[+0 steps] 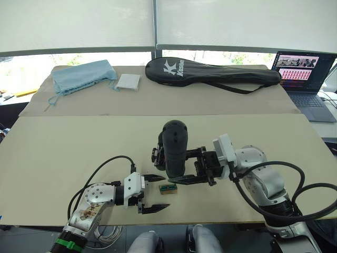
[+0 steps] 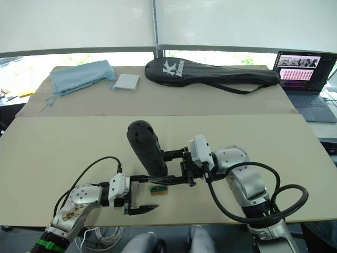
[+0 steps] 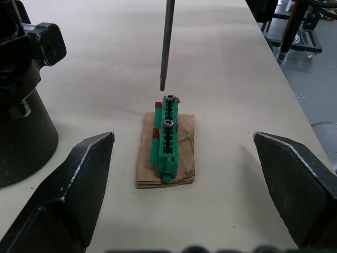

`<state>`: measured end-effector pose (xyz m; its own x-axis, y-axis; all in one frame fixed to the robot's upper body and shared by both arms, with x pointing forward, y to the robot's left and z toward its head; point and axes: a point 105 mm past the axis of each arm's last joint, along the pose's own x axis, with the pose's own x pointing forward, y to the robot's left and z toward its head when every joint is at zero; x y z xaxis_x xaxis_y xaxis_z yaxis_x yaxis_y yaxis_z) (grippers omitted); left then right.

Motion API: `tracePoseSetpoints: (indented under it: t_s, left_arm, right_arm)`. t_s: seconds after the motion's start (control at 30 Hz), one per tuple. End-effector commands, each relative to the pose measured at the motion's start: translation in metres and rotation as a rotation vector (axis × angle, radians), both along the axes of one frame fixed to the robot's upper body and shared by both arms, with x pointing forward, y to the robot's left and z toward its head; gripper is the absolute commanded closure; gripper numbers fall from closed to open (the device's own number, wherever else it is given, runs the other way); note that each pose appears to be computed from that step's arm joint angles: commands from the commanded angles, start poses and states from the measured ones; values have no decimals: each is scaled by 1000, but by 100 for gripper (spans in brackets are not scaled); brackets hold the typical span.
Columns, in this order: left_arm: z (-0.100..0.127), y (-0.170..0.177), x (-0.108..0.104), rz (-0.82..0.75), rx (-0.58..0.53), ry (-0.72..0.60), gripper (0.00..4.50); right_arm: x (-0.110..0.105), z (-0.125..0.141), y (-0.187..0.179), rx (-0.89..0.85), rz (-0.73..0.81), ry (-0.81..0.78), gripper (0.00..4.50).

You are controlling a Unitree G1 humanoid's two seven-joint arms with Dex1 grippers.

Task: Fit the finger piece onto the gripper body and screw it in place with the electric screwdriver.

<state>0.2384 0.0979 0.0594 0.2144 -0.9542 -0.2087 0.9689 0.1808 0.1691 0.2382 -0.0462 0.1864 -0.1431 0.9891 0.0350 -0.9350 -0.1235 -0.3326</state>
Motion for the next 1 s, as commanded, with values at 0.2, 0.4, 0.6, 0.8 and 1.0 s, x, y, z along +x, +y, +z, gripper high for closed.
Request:
tracePoseSetpoints:
  t_s: [0.2, 0.4, 0.6, 0.8, 1.0]
  left_arm:
    - [-14, 2, -4, 12, 37, 47, 0]
    - [-14, 2, -4, 14, 35, 47, 0]
    - [-14, 1, -4, 15, 33, 48, 0]
    - [-14, 1, -4, 16, 31, 48, 0]
    - [-13, 0, -4, 18, 30, 47, 0]
  right_arm:
    - [-8, 12, 2, 32, 36, -30, 257]
    - [-8, 11, 2, 26, 34, -31, 257]
    - [-9, 10, 3, 27, 34, -29, 257]
    - [-9, 8, 3, 24, 34, -26, 257]
    - [-9, 6, 3, 20, 34, -24, 257]
